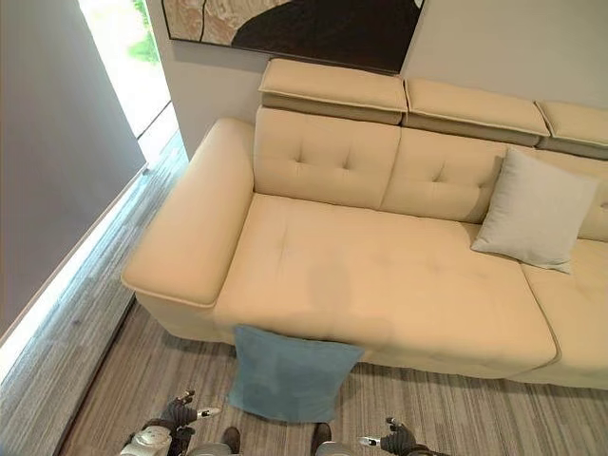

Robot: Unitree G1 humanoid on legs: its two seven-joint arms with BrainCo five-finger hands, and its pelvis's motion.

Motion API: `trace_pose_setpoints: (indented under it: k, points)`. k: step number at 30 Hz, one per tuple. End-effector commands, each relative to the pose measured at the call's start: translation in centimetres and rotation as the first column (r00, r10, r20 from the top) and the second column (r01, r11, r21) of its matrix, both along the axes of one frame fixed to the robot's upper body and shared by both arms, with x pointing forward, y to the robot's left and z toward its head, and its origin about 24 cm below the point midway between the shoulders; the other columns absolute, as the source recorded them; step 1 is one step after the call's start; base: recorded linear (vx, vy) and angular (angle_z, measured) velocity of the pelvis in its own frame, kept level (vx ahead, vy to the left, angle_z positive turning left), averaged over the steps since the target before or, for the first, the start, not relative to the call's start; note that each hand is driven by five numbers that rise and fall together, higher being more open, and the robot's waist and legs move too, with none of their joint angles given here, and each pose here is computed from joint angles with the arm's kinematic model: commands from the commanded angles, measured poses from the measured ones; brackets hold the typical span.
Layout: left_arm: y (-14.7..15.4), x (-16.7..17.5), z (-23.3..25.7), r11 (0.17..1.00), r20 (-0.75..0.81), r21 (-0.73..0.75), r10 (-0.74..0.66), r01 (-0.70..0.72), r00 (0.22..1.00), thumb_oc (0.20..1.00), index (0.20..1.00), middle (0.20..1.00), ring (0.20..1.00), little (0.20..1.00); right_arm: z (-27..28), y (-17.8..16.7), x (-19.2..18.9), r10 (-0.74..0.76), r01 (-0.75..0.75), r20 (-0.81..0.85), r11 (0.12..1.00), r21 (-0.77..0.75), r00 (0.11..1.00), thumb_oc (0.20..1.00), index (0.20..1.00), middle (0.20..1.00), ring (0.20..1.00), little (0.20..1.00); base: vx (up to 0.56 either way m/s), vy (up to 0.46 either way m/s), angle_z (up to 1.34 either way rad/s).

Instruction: Pick up all the scattered cushions and arrange them neatly on the sofa.

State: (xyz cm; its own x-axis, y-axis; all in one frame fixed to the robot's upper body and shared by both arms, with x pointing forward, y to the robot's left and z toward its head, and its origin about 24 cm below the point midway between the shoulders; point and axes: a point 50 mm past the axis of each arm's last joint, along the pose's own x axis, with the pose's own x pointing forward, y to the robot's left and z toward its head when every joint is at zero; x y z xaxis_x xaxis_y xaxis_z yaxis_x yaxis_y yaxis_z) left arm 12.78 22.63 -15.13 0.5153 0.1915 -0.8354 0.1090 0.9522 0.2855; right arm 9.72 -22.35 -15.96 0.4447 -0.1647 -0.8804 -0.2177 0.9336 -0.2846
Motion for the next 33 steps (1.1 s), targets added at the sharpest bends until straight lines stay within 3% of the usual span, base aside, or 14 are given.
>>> trace_pose_setpoints:
  k: [1, 13, 19, 22, 26, 27, 33]
  points:
    - [-0.8, 0.9, 0.2, 1.0, 0.037, -0.019, 0.004, -0.003, 0.999, 1.0, 1.0, 1.0, 1.0, 1.0, 1.9, -0.3, 5.7, 0.05, -0.046, 0.154, 0.998, -0.031, 0.987, 1.0, 1.0, 1.0, 1.0, 1.0, -0.09, 0.161, -1.16]
    - [-0.1, 1.9, 0.7, 1.0, 0.076, -0.003, 0.005, -0.005, 0.997, 1.0, 1.0, 1.0, 1.0, 1.0, 2.3, -0.4, 6.2, 0.054, -0.047, 0.194, 0.998, -0.04, 0.98, 1.0, 1.0, 1.0, 1.0, 1.0, -0.01, -0.041, -0.26]
    - [-1.9, 6.6, 2.9, 0.999, 0.274, -0.049, 0.029, -0.016, 0.961, 1.0, 1.0, 1.0, 1.0, 1.0, 4.2, -0.8, 9.1, 0.047, -0.021, 0.338, 0.997, -0.08, 0.94, 1.0, 1.0, 1.0, 1.0, 1.0, -0.08, -0.063, 0.09]
    - [-3.3, 12.1, 6.6, 0.997, 0.491, -0.074, 0.055, -0.022, 0.87, 1.0, 1.0, 1.0, 1.0, 1.0, 7.1, -1.0, 13.4, 0.078, 0.002, 0.49, 0.987, -0.161, 0.868, 1.0, 1.0, 1.0, 1.0, 1.0, -0.34, -0.002, 0.04]
    - [-3.9, 15.4, 9.6, 0.998, 0.608, -0.064, 0.061, -0.028, 0.792, 1.0, 1.0, 1.0, 1.0, 1.0, 9.5, -1.1, 16.3, 0.106, 0.034, 0.578, 0.973, -0.227, 0.809, 1.0, 1.0, 1.0, 1.0, 1.0, -0.19, 0.037, -0.12]
    - [-3.9, 17.8, 12.1, 0.999, 0.68, -0.039, 0.047, -0.028, 0.732, 1.0, 1.0, 1.0, 1.0, 1.0, 11.3, -1.4, 18.4, 0.126, 0.065, 0.629, 0.96, -0.271, 0.767, 1.0, 1.0, 1.0, 1.0, 1.0, -0.14, 0.058, -0.3]
    - [-1.4, 24.0, 21.5, 0.984, 0.854, 0.076, 0.019, -0.16, 0.52, 1.0, 1.0, 1.0, 1.0, 1.0, 19.2, -1.8, 24.5, 0.12, 0.241, 0.829, 0.925, -0.292, 0.546, 1.0, 1.0, 1.0, 1.0, 1.0, -0.09, 0.061, -0.15]
